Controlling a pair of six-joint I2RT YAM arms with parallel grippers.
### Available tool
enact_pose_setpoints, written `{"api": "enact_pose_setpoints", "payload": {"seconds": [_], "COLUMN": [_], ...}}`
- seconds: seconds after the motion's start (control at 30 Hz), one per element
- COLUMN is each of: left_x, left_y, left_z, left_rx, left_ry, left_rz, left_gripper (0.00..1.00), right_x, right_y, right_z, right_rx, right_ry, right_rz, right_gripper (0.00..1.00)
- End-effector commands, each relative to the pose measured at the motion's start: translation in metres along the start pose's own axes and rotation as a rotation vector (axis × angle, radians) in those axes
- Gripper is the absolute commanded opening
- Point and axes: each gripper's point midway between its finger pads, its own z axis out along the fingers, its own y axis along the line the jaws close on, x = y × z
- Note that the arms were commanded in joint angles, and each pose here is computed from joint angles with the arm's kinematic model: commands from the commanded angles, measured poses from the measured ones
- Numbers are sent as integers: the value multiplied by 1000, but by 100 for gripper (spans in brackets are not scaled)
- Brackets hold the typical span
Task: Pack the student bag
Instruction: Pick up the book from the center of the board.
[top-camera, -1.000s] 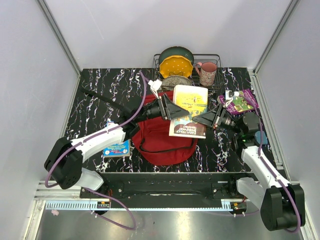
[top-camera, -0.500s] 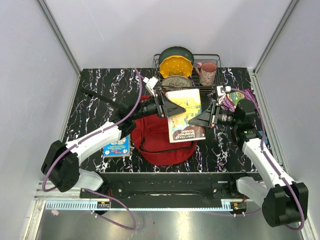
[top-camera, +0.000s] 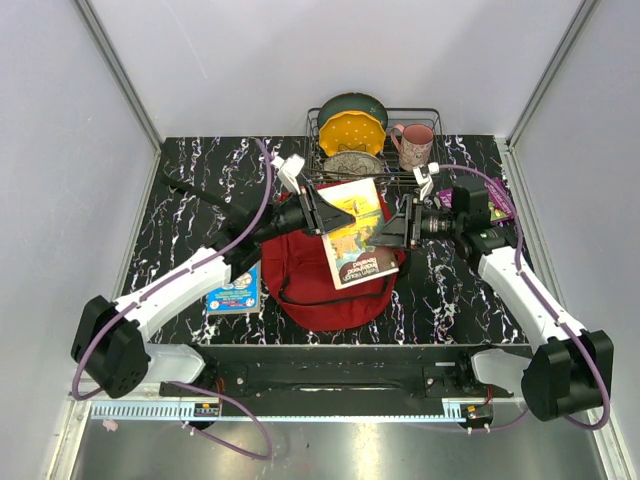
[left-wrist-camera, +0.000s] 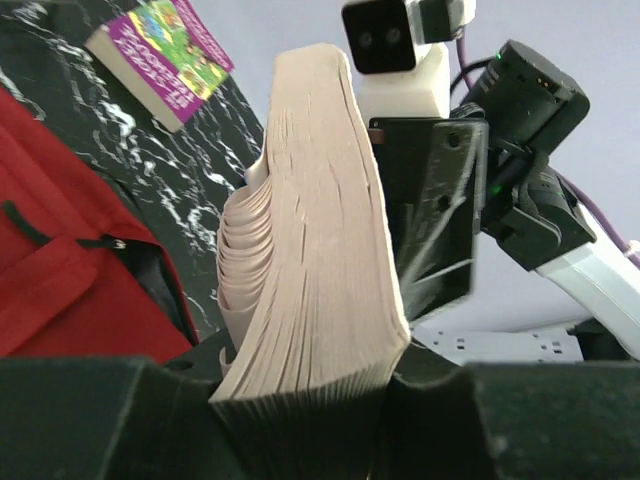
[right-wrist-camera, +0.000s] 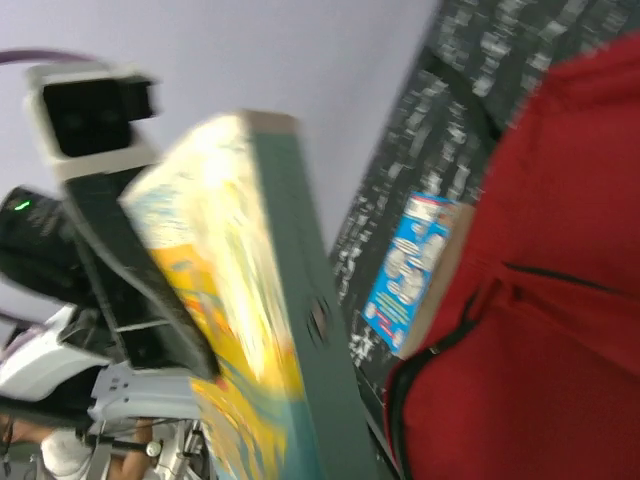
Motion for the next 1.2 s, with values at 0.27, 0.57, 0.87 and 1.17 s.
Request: {"api": "enact_pose_setpoints", "payload": {"seconds": [0.27,0.57,0.87,1.17], "left_x": [-66,-70,-69,-64], "left_y": [0,-8,-11,-10], "left_z": [-61,-77,-82,-84], "left_rx": [-60,47,109,131], "left_ry": [-407,-528,-564,-564], "left_rz": [31,-23,-62,-89], "left_gripper": [0,0,0,0], "right_x": [5,16,8,-6], "right_y": [-37,-28,-4,20], "right_z": [-16,2,42,65], "right_rx": [50,-46,-134,-269], "right_ry": [-489,-541,-563,-552], "right_rz": [289,377,339,289], "right_gripper": [100,100,100,98]}}
